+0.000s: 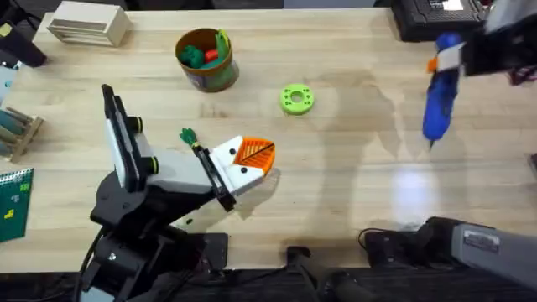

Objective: Pick up the gripper from the table and insert it into the empty holder that is missing its gripper. Then pick up a screw, insert it into the mounting hole, and use the screwdriver to tighten it. Finally, clean up the table by picking up the vegetable and placing it into the bucket.

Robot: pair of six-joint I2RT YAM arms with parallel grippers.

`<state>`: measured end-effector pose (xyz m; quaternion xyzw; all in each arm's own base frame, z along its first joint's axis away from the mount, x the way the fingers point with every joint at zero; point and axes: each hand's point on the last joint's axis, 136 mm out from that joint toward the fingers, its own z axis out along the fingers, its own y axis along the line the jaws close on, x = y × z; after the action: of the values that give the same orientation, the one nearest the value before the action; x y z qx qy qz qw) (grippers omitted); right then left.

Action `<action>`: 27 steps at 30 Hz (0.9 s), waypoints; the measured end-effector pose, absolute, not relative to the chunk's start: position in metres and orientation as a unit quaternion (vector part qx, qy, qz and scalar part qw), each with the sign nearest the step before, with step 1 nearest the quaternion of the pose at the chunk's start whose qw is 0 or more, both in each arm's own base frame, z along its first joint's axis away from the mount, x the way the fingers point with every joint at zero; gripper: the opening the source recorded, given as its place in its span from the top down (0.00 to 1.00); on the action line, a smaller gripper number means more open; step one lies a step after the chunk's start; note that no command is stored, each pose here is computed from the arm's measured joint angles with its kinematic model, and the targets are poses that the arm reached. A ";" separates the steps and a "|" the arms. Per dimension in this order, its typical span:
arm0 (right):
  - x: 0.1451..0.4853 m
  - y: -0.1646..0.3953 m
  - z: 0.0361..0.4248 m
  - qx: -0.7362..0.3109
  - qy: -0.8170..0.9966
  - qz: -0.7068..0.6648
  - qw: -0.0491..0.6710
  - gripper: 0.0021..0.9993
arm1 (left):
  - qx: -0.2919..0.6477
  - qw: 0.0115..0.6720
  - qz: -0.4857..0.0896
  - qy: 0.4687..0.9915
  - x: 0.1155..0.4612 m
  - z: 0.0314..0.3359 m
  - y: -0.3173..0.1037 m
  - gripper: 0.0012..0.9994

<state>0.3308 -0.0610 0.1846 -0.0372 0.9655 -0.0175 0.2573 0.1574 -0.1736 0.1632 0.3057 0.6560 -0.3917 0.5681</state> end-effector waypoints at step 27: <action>0.337 0.118 0.305 -0.161 0.749 0.166 0.621 0.97 | 0.306 0.568 -0.392 0.656 0.157 0.163 -0.174 0.99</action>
<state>0.3371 0.1180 0.3052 -0.1606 0.7486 0.1661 0.6214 0.1574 -0.1736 0.1632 0.3058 0.6560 -0.3918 0.5680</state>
